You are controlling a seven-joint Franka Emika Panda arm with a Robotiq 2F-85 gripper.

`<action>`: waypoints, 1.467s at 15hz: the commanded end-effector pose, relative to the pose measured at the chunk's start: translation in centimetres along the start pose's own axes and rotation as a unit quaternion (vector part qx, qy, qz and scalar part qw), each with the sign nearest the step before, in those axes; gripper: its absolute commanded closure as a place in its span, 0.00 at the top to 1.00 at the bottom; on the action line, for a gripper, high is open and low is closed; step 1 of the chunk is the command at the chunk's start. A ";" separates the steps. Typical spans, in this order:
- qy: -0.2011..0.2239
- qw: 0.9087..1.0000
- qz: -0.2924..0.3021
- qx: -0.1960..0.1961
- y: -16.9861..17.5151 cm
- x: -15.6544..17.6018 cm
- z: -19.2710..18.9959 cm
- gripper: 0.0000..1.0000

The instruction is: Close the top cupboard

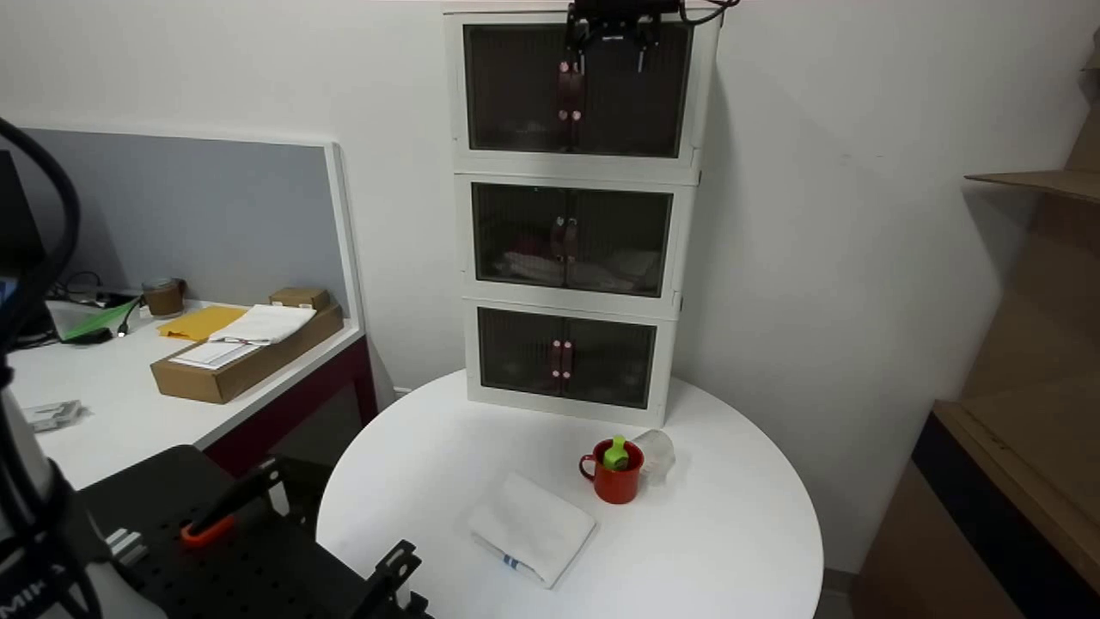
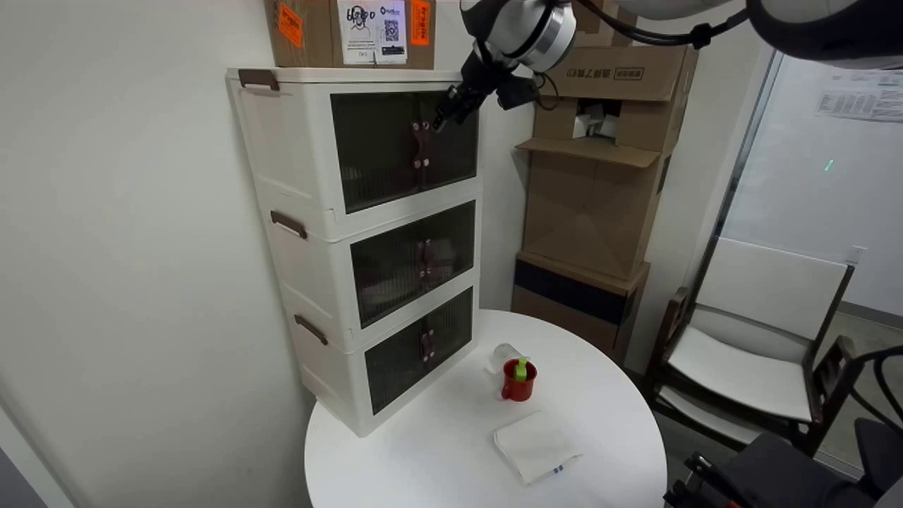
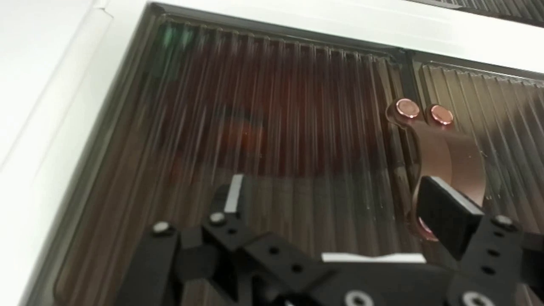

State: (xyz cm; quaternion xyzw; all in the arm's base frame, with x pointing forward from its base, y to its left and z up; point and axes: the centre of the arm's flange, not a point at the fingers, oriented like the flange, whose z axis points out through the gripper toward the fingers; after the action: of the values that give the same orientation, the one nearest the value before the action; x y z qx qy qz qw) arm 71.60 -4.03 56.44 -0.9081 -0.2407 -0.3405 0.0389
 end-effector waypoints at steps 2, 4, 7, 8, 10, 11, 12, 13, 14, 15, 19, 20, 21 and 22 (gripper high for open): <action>0.008 0.997 0.049 -0.056 0.8 -1.0 0.6 1.00; 0.025 0.992 0.076 -0.097 1.4 -1.4 1.0 1.00; 0.030 0.986 0.097 -0.132 1.6 -2.1 1.9 1.00; 0.024 0.986 0.098 -0.135 1.5 -2.4 2.3 1.00; 0.001 0.987 0.100 -0.128 1.0 -3.0 3.4 1.00; -0.008 0.987 0.102 -0.124 0.7 -3.2 3.8 1.00; -0.016 0.987 0.102 -0.120 0.3 -3.3 4.2 1.00; -0.022 0.988 0.101 -0.115 0.1 -3.4 4.6 1.00; -0.026 0.989 0.101 -0.109 -0.2 -3.4 4.9 1.00; -0.026 0.990 0.099 -0.101 -0.4 -3.3 5.2 1.00; -0.016 0.990 0.086 -0.112 -0.8 -2.3 6.3 1.00; -0.015 0.990 0.083 -0.116 -0.7 -2.1 6.7 1.00; -0.015 0.990 0.079 -0.120 -0.7 -2.0 7.0 1.00; -0.016 0.989 0.074 -0.124 -0.6 -2.0 7.2 1.00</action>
State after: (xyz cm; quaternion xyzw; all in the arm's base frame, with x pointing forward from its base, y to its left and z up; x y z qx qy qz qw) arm 72.73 -3.06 49.74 -0.9310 -0.1316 -0.3387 -0.0355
